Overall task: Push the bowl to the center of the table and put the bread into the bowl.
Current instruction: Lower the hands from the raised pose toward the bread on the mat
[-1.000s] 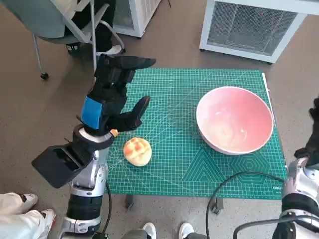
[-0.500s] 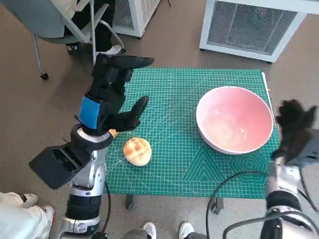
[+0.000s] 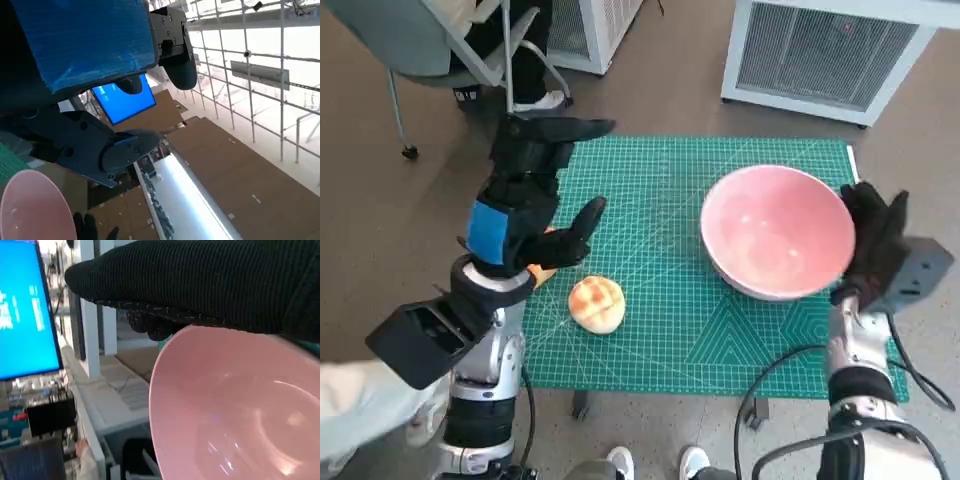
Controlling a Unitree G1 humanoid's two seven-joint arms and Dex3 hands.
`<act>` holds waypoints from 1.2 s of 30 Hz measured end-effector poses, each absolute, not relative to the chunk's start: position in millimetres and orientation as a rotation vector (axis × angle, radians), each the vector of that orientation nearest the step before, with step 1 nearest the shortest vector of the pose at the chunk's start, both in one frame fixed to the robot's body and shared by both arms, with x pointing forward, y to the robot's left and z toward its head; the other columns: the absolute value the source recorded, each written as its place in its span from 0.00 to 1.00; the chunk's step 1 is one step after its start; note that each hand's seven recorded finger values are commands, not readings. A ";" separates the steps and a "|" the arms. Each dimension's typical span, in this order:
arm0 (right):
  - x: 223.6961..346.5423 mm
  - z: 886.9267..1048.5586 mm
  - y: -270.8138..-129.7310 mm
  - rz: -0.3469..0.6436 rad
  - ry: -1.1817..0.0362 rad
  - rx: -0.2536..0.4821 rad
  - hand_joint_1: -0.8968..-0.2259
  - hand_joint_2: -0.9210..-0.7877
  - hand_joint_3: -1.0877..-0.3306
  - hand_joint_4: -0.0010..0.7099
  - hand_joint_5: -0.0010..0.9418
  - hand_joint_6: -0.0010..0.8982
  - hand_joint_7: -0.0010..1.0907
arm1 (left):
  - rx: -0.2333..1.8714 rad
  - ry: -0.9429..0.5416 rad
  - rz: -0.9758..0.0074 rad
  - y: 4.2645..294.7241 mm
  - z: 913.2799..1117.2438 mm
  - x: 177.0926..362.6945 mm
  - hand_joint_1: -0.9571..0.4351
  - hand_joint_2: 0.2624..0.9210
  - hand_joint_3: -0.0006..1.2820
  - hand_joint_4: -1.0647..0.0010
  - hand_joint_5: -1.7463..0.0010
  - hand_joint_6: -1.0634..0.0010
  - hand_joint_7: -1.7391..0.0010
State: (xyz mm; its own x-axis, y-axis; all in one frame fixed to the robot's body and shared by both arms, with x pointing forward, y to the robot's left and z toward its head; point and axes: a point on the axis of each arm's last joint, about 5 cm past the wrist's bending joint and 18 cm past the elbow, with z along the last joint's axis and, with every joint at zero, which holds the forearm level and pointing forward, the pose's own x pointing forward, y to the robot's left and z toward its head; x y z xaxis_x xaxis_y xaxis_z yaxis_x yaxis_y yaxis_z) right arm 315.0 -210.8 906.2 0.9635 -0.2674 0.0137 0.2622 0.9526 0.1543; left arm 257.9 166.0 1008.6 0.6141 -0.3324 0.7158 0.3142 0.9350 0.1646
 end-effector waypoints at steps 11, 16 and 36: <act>320.5 908.4 -193.0 -0.201 -0.024 0.173 0.87 0.00 0.72 0.62 0.02 0.25 0.49 | 0.022 -0.831 -0.333 170.3 1008.7 250.8 0.50 0.69 0.53 1.00 0.39 1.00 0.31; 322.9 909.9 -184.9 -0.164 -0.023 0.186 0.87 0.00 0.72 0.60 0.01 0.24 0.50 | 0.022 -0.828 -0.314 172.8 1007.1 247.0 0.50 0.71 0.51 1.00 0.39 1.00 0.31; 331.6 918.1 -153.8 -0.044 -0.005 0.181 0.88 0.00 0.71 0.59 0.01 0.22 0.51 | 0.085 -0.818 -0.219 186.4 1005.1 235.2 0.51 0.77 0.47 1.00 0.41 1.00 0.32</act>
